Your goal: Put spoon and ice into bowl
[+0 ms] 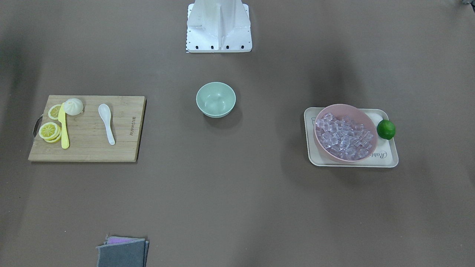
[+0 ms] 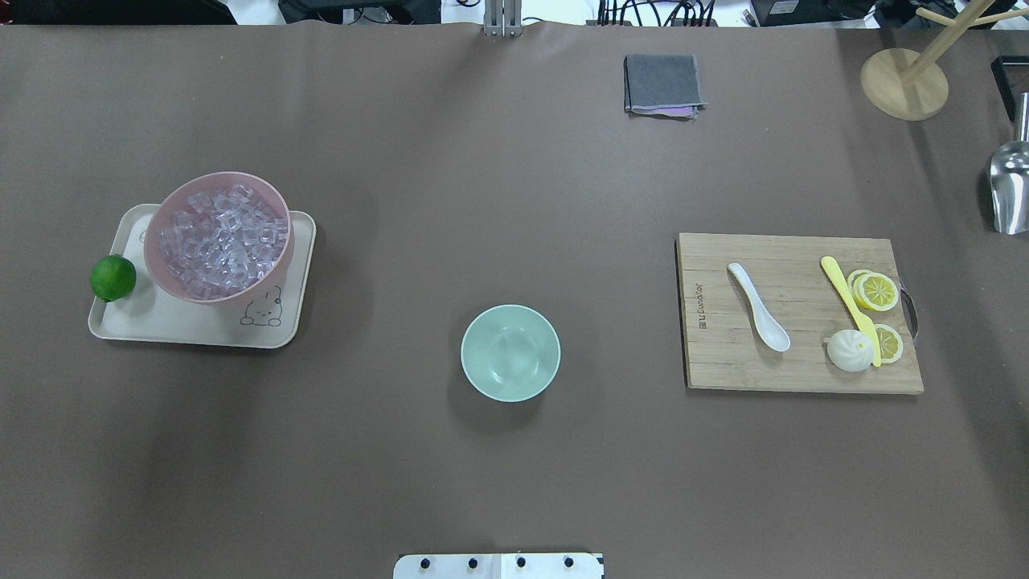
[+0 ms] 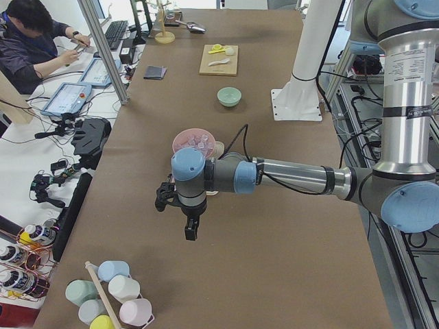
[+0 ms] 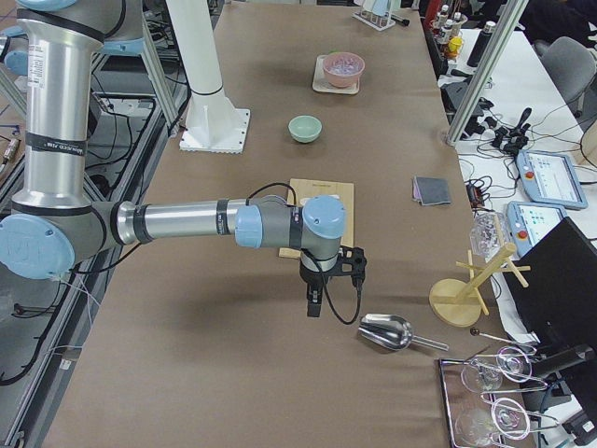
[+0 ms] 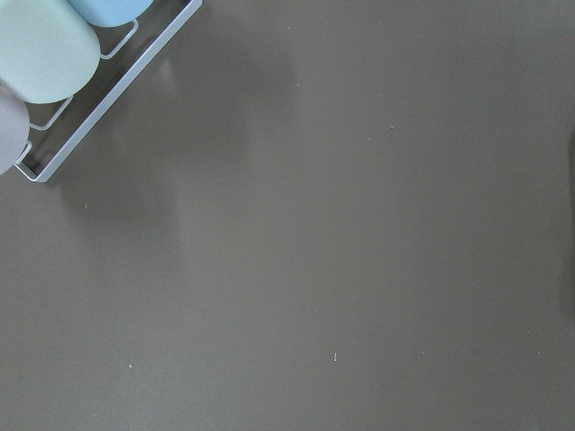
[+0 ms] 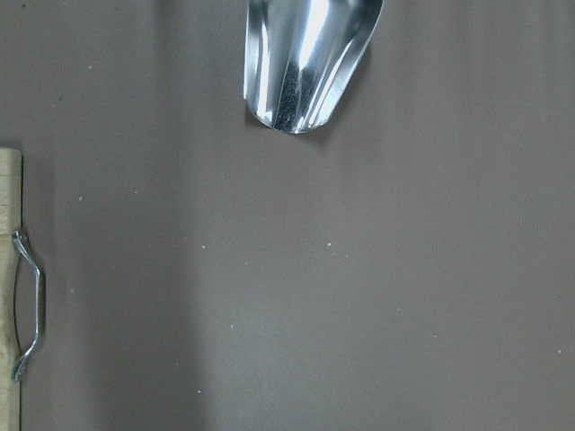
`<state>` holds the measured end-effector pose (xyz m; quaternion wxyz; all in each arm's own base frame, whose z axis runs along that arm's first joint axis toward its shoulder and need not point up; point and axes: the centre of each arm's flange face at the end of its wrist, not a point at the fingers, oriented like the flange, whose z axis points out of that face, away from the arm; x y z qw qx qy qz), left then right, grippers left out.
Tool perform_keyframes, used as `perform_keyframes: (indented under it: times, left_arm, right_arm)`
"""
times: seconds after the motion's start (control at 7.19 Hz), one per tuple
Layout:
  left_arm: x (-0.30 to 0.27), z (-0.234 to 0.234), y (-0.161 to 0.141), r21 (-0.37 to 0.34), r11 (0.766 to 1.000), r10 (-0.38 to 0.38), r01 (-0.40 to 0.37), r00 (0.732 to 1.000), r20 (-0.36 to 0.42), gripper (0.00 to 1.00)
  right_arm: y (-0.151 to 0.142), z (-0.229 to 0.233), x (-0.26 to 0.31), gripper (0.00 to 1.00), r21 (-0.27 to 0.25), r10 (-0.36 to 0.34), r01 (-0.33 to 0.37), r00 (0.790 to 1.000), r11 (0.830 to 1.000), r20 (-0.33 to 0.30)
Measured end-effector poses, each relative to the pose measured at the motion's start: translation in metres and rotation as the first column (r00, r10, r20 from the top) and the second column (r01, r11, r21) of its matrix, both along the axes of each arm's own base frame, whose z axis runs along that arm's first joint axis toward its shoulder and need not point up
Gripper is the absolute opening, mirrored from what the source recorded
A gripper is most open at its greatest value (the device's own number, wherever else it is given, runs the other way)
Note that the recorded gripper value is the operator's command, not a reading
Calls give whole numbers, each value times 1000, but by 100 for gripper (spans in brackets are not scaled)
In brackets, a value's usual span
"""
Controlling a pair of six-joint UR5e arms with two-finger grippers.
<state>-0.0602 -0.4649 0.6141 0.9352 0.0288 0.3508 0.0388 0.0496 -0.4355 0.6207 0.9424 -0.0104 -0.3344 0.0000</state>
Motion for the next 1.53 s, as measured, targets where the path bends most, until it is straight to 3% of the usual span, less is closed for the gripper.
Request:
perform_keyframes:
  times: [0.7,0.97,1.25,1.53]
  left_arm:
    - [5,4,-1,-1,1000,15,-15,1000,24,99]
    - [26,-7,-11,45,997,54,-55,998,26,99]
    - [33,-34,-25,173,983,63,-63,998,4,99]
    - [35,-58,-45,379,924,61,-53,998,-9,99]
  right_arm:
    - [-1,0,-11,100,-3,-23,23,1000,1000,7]
    - [-4,-10,-25,100,13,-50,49,998,999,42]
    - [-11,-26,-28,100,44,-54,51,997,998,56]
    - [-19,-60,-29,100,110,-49,43,997,993,56]
